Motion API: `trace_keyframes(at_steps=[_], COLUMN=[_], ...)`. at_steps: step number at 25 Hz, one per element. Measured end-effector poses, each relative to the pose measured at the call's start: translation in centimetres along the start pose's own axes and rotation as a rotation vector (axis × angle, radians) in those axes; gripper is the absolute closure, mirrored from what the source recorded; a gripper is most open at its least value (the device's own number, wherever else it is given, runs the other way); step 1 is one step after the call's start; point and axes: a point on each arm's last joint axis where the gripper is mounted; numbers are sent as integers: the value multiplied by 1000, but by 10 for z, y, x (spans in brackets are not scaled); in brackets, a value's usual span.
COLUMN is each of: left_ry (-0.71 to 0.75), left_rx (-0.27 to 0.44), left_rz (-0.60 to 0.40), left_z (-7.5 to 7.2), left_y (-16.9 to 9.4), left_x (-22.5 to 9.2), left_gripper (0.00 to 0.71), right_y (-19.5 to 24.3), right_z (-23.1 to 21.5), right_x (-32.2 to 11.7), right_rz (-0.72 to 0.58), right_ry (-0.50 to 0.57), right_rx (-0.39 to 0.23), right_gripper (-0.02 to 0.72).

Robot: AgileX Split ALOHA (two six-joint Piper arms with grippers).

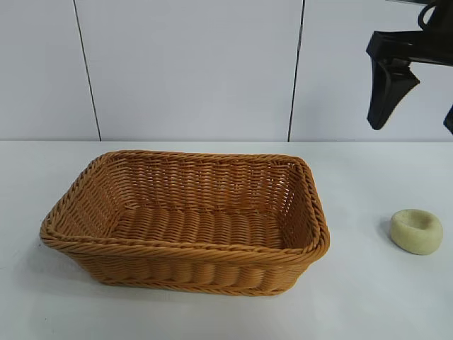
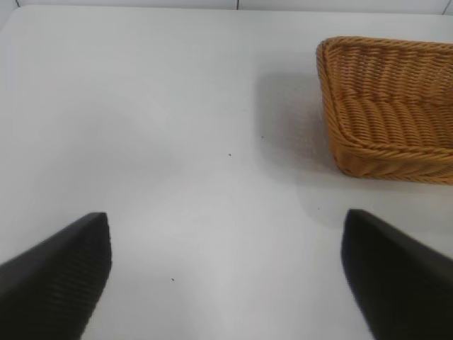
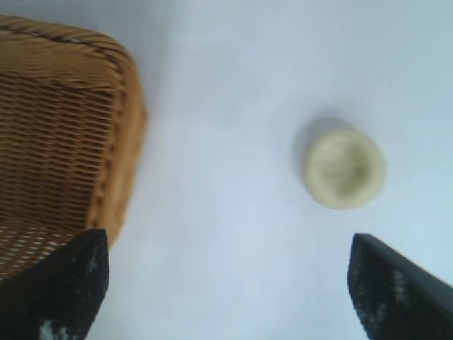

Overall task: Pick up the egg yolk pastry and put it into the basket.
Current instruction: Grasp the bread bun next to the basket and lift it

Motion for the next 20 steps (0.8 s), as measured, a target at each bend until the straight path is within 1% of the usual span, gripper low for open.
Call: trace_keyframes(at_steps=[3,10,13,20], left_ry=[1,2,2,2], left_rx=[0,0,0,0], left_rz=[0,0,0,0], left_z=[0,0,0,0], left_y=[0,0,0,0], left_x=[0,0,0,0], left_gripper=[73,73,73,73], right_y=[5,30,42,80], right_z=[-8,-42,-51,-51], right_x=[1,4,4,8], right_rz=[17,84,114,163], right_ry=[15,114,122,134], right_rx=[-22,-48,-53,-8], right_gripper=[48,48,48,48])
Point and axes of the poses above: a point on each arm's last joint axis where the gripper is mounted, y pointing out along that axis toward the gripper, z along the wrist's bending axis when the last joint is at zero, x = y × z, and after that the axes turned 4 degrees about -y, right-handed
